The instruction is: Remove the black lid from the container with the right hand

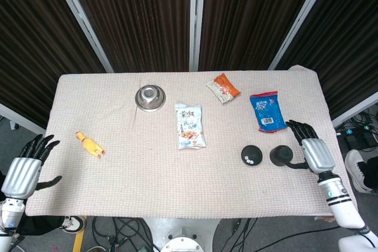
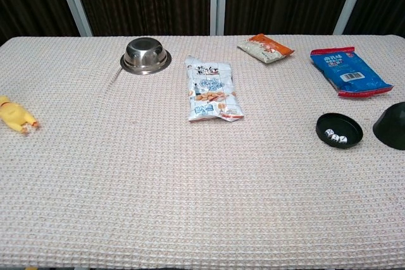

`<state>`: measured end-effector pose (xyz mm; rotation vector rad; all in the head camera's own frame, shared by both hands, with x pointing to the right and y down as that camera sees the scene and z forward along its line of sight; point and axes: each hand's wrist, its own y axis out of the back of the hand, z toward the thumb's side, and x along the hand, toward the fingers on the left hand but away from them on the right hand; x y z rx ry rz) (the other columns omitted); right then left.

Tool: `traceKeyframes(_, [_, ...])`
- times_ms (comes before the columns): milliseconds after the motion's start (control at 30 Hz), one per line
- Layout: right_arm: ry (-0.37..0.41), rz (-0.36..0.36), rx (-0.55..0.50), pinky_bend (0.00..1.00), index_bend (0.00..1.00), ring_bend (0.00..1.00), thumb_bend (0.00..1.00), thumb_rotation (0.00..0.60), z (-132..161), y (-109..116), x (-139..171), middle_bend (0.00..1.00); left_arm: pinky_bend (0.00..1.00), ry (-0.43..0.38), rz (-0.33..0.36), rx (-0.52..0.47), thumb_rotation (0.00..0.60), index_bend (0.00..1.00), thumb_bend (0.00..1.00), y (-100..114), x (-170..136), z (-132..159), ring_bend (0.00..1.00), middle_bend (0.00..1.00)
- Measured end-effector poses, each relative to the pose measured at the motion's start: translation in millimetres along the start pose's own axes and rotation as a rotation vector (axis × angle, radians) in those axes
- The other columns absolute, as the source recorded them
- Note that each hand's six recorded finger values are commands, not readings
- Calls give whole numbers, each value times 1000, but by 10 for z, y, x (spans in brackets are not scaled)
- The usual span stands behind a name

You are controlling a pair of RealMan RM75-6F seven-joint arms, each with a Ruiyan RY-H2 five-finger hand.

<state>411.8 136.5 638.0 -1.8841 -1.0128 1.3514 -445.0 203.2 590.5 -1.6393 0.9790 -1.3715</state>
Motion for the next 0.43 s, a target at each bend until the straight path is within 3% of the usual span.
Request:
traceKeyframes(133, [19, -48, 164, 0, 0, 0, 34, 600, 47, 86, 136, 6, 126, 1, 8, -2, 600, 148, 93, 22, 3, -8, 0, 65])
traceKeyframes(267, [-13, -105, 317, 0, 0, 0, 36, 600, 43, 151, 369, 3, 122, -2, 19, -9, 600, 148, 92, 41, 4, -7, 0, 65])
traceKeyframes(433, [-85, -138, 369, 0, 0, 0, 36, 600, -63, 194, 653, 4, 122, -4, 33, -10, 600, 148, 93, 67, -3, -12, 0, 65])
